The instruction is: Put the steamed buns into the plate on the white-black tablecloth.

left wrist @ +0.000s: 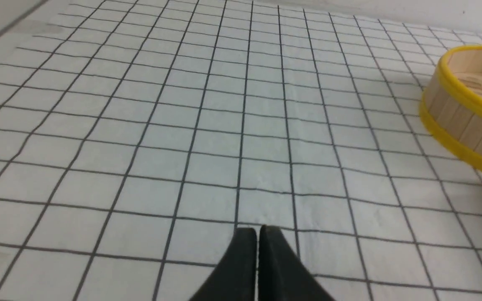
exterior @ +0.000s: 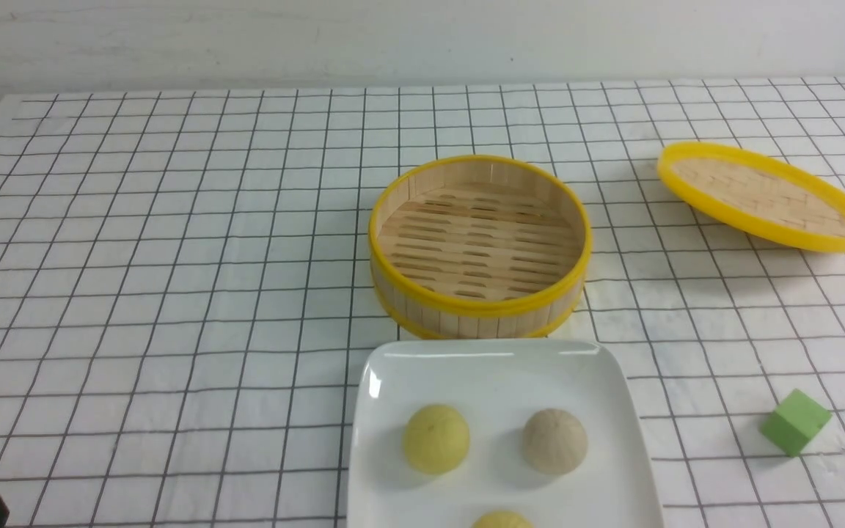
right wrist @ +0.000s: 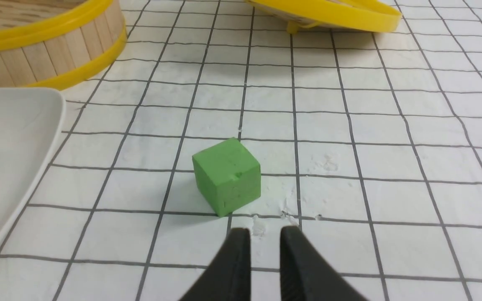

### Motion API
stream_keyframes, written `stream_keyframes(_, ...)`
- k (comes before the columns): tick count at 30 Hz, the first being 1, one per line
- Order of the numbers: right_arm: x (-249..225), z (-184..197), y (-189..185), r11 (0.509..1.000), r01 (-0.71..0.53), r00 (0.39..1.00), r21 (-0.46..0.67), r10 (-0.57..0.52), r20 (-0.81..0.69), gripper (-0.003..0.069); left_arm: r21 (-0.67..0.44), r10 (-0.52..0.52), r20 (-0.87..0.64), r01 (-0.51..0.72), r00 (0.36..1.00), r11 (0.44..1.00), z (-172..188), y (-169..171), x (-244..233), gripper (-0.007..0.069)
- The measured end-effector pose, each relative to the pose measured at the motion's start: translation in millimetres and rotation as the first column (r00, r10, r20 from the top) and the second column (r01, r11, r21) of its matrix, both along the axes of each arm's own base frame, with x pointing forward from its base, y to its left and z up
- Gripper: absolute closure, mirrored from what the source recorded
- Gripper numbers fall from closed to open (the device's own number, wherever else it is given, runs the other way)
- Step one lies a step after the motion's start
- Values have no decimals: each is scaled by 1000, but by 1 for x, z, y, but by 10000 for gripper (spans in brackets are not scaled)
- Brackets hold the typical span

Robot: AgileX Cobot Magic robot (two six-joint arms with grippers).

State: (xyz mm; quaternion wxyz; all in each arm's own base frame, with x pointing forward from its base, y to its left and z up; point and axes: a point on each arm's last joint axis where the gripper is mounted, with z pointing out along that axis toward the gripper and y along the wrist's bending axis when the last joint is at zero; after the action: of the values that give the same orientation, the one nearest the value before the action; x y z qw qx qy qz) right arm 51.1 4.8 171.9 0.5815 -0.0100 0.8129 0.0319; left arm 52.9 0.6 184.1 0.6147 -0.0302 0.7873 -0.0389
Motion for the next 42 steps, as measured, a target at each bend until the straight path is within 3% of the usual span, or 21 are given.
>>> stream_keyframes(19, 0, 0, 0, 1000, 0, 1000, 0, 0, 0, 507, 20, -1, -47, 2, 999, 1000, -12, 0, 0, 578)
stream_keyframes(28, 0, 0, 0, 1000, 0, 1000, 0, 0, 0, 503, 20, 73, -49, -72, 996, 997, -12, 4, 0, 571)
stream_keyframes(42, 0, 0, 0, 1000, 0, 1000, 0, 0, 0, 482, 21, 78, -49, -77, 996, 997, -12, 4, 0, 556)
